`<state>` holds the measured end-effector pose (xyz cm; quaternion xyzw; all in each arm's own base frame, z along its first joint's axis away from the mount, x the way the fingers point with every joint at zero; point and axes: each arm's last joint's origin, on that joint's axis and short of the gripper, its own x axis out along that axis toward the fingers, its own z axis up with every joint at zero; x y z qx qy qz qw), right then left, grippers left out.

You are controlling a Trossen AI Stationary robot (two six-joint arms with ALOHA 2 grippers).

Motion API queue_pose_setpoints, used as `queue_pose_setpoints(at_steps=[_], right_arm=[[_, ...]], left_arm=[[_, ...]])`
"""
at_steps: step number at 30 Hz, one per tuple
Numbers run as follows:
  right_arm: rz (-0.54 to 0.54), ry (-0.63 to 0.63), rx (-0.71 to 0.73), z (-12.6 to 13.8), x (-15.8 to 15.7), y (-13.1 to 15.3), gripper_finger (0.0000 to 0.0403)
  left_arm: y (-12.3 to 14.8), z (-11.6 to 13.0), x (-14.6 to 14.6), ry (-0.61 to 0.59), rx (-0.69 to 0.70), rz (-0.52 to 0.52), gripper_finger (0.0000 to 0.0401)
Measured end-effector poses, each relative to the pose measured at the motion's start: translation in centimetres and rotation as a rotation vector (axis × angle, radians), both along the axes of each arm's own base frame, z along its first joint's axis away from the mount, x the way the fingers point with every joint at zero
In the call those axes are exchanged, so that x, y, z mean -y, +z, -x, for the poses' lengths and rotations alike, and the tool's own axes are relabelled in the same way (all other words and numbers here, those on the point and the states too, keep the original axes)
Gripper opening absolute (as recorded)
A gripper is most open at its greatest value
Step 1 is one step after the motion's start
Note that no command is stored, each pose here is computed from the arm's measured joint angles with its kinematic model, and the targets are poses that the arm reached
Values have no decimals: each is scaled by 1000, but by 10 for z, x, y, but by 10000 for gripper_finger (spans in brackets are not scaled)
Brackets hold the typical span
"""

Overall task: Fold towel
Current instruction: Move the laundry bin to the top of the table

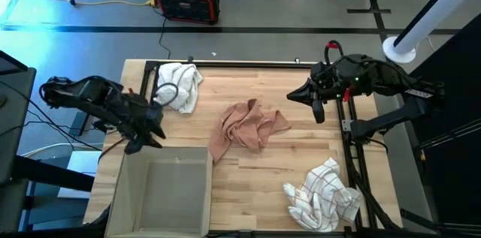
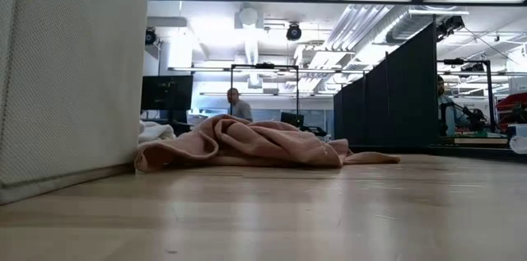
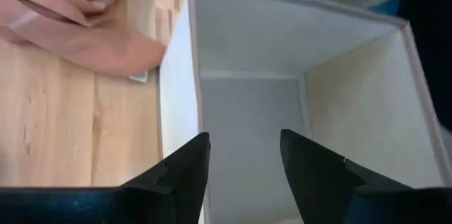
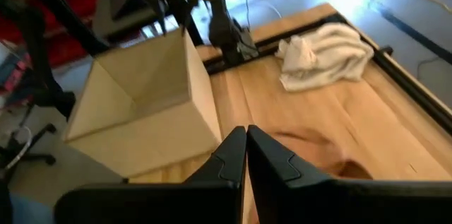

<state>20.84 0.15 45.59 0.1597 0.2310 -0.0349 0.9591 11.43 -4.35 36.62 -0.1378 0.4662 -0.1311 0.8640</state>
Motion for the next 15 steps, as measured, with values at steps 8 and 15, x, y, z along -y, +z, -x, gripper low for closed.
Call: queue_pose_setpoints(at_steps=[8,15], right_arm=[[55,20,-69,3,0,-6,0],[105,45,-69,3,0,-6,0]], left_arm=[[-24,-10,22,-63,-247,-212,168],[-50,-21,34,-102,-359,-298,168]])
